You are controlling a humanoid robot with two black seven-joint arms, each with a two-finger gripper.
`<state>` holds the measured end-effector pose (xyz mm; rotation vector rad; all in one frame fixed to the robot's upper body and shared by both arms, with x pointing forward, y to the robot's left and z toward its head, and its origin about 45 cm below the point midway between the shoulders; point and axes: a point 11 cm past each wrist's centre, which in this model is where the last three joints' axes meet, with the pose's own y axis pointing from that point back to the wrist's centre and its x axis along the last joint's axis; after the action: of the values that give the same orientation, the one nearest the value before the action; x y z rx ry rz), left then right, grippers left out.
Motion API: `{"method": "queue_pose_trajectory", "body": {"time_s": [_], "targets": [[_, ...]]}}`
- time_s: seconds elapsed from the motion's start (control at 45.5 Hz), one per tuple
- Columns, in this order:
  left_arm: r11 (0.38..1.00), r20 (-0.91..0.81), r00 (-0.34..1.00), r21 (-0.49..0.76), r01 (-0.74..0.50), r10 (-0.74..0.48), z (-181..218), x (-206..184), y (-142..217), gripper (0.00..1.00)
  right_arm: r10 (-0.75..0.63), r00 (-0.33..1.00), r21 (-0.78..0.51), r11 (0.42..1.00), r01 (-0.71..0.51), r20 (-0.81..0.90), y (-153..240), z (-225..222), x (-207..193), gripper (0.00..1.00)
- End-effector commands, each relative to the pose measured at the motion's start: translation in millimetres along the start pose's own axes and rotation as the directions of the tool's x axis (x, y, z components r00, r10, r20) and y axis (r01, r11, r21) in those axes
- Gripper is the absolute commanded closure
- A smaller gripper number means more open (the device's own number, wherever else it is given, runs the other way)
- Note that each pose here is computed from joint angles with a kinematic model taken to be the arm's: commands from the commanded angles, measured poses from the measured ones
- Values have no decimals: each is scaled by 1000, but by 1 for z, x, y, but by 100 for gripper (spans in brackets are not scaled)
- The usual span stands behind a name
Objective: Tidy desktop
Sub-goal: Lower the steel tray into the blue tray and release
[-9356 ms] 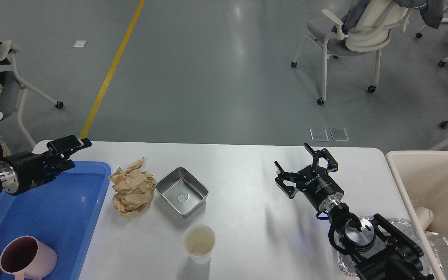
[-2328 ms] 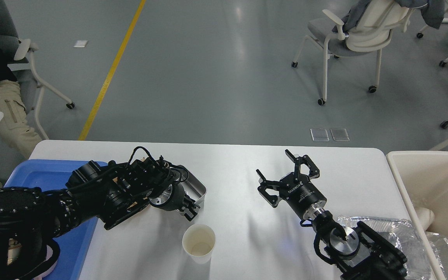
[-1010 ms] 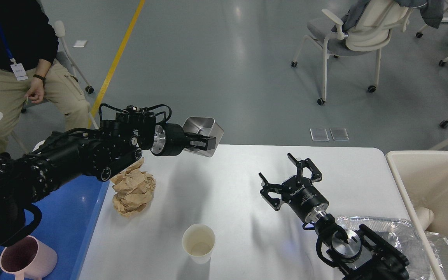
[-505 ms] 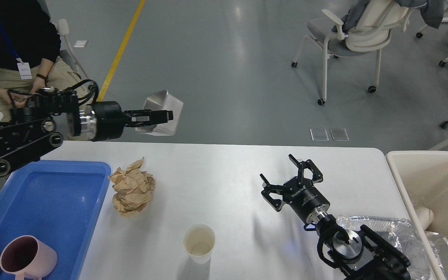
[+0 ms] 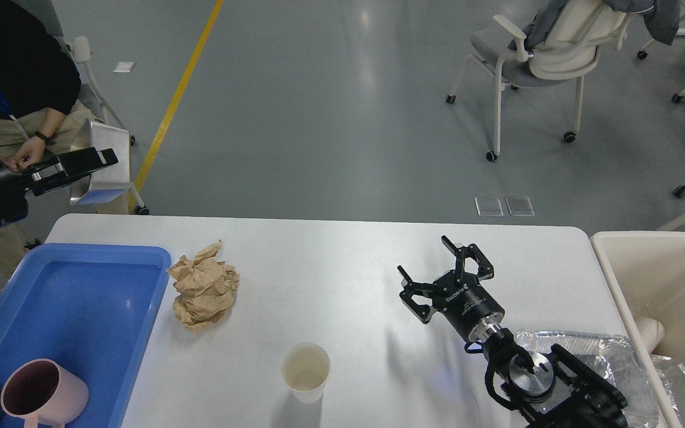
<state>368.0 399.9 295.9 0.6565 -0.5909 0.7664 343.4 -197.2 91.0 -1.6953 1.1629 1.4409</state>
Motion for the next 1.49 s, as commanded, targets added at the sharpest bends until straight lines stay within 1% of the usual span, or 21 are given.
{"method": "queue_pose_trajectory", "body": {"time_s": [0.0, 0.132, 0.373, 0.483, 0.571, 0.637, 0.791, 0.944, 1.032, 1.252, 1.471], "targets": [[998, -23, 1000, 54, -11, 12, -19, -9, 18, 97, -1, 1000, 0, 1000, 1, 1, 0, 0, 0, 0], [995, -16, 1000, 95, -20, 22, -28, -9, 34, 97, -5, 1000, 0, 1000, 5, 0, -1, 0, -2, 0], [986, 44, 999, 164, -29, 22, -30, 10, 68, 97, -12, 1000, 2, 1000, 12, -2, -2, -2, -4, 0], [985, 67, 998, 169, -13, 2, -22, 12, 76, 97, -11, 1000, 1, 1000, 11, -2, -2, -1, -4, 0], [982, 78, 996, 186, 17, -32, -20, 4, 83, 97, -10, 1000, 1, 1000, 10, -2, -2, -1, -4, 0], [976, 84, 995, 216, 32, -51, -28, -5, 88, 97, -12, 1000, 2, 1000, 12, -2, -2, -2, -4, 0], [953, 168, 973, 283, 108, -161, -44, -27, 95, 97, -12, 1000, 2, 1000, 12, -2, -2, -2, -4, 0], [943, 257, 947, 316, 108, -194, -57, -41, 95, 97, -11, 1000, 0, 1000, 11, 0, -1, 0, -3, 0], [933, 289, 929, 337, 128, -232, -65, -49, 96, 97, -10, 1000, 0, 1000, 10, 1, -1, 0, -3, 0], [896, 355, 881, 417, 150, -313, -95, -53, 96, 96, -14, 1000, 0, 1000, 14, 0, -2, 0, -4, 0], [842, 367, 824, 491, 224, -432, -129, -83, 94, 96, -9, 1000, -3, 1000, 9, 3, 0, 2, -2, 0]]}}
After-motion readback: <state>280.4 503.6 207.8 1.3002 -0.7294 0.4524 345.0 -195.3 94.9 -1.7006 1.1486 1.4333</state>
